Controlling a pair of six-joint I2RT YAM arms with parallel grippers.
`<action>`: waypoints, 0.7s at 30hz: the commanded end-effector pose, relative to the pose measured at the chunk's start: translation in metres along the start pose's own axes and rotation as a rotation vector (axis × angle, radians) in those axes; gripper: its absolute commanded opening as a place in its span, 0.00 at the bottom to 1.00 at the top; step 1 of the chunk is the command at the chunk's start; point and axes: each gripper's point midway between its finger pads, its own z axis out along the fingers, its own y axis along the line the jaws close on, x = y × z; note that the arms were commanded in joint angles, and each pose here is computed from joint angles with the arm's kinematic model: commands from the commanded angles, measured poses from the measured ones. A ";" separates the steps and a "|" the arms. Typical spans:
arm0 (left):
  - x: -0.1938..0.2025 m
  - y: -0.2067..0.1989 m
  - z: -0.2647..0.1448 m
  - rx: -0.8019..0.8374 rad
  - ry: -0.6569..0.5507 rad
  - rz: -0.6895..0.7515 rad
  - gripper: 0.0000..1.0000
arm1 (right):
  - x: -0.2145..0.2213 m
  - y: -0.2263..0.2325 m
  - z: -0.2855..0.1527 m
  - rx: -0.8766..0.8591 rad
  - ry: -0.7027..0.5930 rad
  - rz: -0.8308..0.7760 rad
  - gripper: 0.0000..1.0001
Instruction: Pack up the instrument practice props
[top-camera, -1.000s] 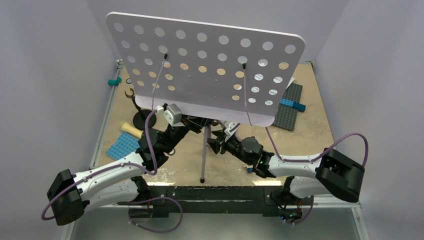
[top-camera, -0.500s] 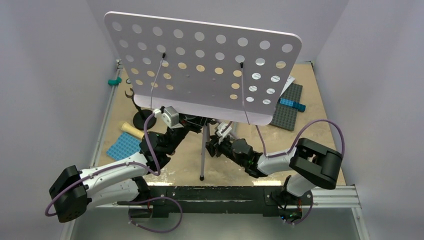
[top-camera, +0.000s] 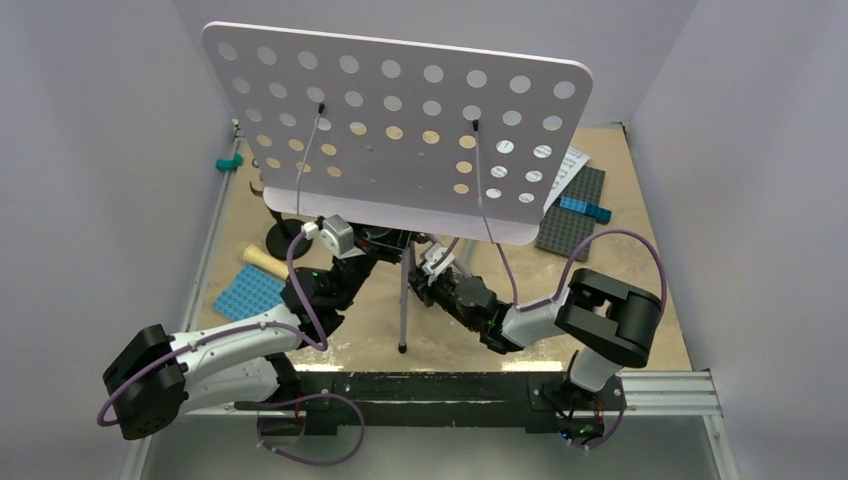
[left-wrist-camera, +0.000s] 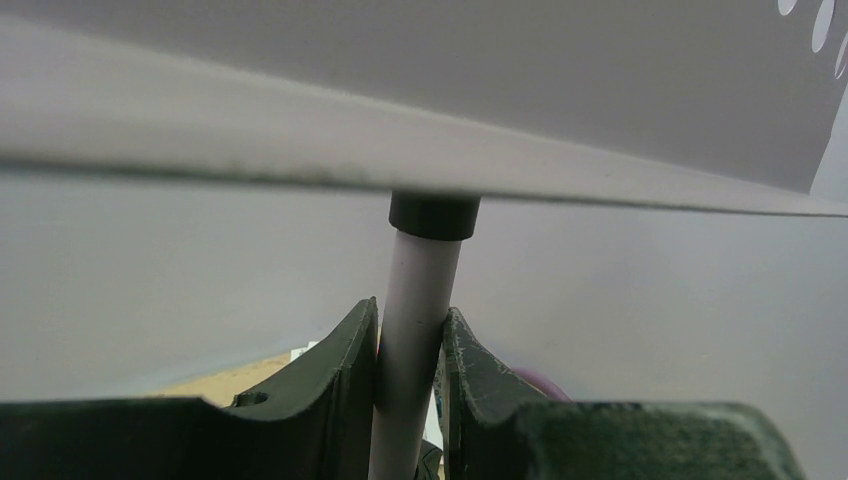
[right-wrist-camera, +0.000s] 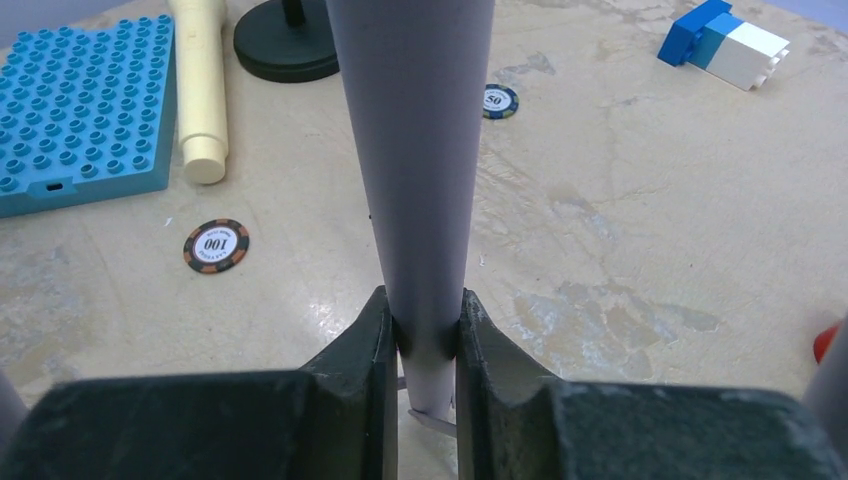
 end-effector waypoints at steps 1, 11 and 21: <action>0.098 0.045 -0.045 -0.182 0.349 0.075 0.00 | -0.048 -0.015 0.005 0.091 -0.160 0.103 0.00; 0.016 0.039 -0.002 -0.194 0.166 0.142 0.00 | -0.124 -0.016 -0.024 0.057 -0.316 0.091 0.00; -0.035 0.018 0.029 -0.123 0.077 0.158 0.00 | -0.164 -0.005 -0.032 -0.003 -0.384 0.143 0.00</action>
